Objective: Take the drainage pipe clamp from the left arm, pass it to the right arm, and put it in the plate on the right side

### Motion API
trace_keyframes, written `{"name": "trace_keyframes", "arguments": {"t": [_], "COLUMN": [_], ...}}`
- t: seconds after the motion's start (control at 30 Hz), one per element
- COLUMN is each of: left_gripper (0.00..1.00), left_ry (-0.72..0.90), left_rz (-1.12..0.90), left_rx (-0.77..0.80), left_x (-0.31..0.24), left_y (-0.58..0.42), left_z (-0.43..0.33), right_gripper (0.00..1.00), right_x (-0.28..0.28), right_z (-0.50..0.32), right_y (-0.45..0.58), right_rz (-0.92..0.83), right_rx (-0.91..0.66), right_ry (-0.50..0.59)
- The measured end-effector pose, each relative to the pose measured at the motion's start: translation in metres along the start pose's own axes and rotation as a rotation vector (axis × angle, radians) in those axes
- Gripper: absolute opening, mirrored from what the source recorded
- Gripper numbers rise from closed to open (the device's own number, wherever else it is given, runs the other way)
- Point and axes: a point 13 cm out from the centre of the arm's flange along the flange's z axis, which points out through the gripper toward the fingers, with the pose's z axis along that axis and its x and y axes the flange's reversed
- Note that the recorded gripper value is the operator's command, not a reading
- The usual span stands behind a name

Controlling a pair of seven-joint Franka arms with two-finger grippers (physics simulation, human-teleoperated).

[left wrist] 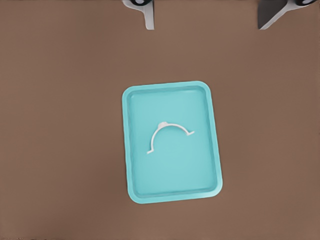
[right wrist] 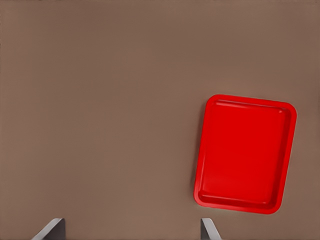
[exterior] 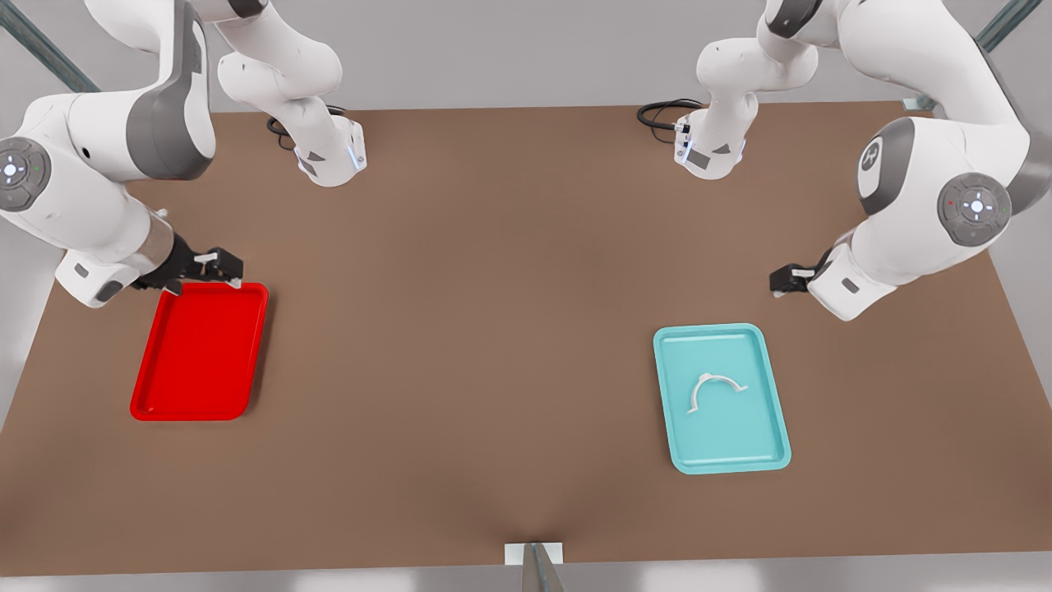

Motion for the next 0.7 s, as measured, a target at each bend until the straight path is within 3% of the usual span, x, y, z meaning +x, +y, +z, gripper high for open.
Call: {"name": "trace_keyframes", "arguments": {"t": [0.1,0.27,0.47,0.7], "left_gripper": [1.00,1.00,1.00,1.00], "left_ry": [0.029,0.098,0.063,-0.090], "left_rz": [0.018,0.059,0.017,-0.006], "left_rx": [0.000,-0.010,-0.032,-0.011], "left_x": [-0.018,-0.081,-0.102,-0.120], "left_y": [-0.007,-0.061,-0.067,-0.069], "left_z": [0.031,0.172,0.317,0.369], "right_gripper": [1.00,1.00,1.00,1.00], "right_x": [-0.004,-0.008,-0.009,-0.009], "right_z": [-0.002,-0.002,-0.002,-0.002], "right_y": [0.002,0.004,0.002,0.000], "right_rz": [-0.009,-0.020,-0.022,-0.024], "right_rx": [0.001,0.002,0.002,0.001], "right_ry": [-0.017,-0.030,-0.036,-0.038]}}
